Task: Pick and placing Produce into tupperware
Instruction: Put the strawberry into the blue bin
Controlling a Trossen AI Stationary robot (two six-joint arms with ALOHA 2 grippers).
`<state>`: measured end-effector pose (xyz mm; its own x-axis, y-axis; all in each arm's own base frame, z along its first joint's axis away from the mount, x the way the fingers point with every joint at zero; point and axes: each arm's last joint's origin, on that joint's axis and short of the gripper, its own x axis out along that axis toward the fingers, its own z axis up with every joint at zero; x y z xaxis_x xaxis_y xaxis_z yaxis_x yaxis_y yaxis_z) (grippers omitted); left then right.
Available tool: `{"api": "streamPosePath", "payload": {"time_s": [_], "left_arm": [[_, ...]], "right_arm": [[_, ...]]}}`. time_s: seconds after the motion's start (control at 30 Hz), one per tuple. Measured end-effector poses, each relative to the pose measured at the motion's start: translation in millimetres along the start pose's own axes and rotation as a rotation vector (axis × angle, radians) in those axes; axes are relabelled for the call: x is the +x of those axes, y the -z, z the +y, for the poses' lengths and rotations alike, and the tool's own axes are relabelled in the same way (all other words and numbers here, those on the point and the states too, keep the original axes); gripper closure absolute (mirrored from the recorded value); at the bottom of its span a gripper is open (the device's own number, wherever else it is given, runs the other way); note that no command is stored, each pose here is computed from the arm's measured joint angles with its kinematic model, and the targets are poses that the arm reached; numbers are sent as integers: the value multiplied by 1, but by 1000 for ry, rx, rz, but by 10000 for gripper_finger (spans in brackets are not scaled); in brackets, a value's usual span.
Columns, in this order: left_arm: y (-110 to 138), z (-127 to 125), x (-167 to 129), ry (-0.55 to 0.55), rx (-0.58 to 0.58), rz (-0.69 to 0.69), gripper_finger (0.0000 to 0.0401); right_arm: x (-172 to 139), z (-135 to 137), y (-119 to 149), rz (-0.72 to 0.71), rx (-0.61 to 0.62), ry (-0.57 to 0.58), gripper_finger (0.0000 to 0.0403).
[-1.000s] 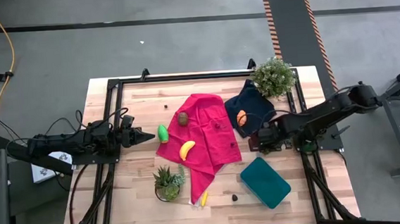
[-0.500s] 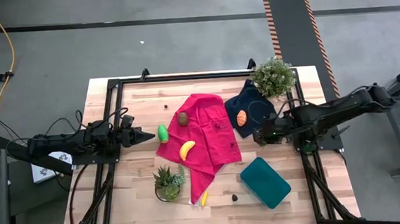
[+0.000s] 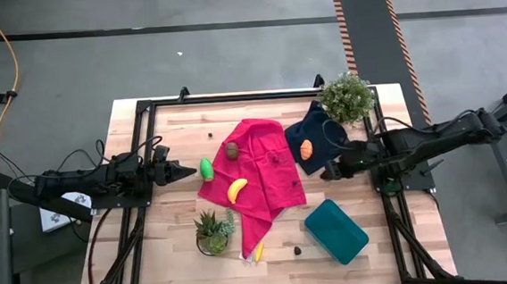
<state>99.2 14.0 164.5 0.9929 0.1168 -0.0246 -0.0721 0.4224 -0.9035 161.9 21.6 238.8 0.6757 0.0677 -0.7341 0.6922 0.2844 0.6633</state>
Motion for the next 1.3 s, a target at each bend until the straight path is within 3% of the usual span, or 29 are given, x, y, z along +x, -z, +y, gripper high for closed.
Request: {"api": "streamPosePath", "payload": {"time_s": [0.53, 1.0, 1.3], "left_arm": [[0, 0, 0, 0, -3, 0, 400], [0, 0, 0, 0, -5, 0, 400], [0, 0, 0, 0, -5, 0, 400]], "right_arm": [[-5, 28, 1, 115, -381, -361, 269], [-10, 37, 7, 263, -642, -569, 269], [-16, 48, 5, 186, -761, -714, 269]]}}
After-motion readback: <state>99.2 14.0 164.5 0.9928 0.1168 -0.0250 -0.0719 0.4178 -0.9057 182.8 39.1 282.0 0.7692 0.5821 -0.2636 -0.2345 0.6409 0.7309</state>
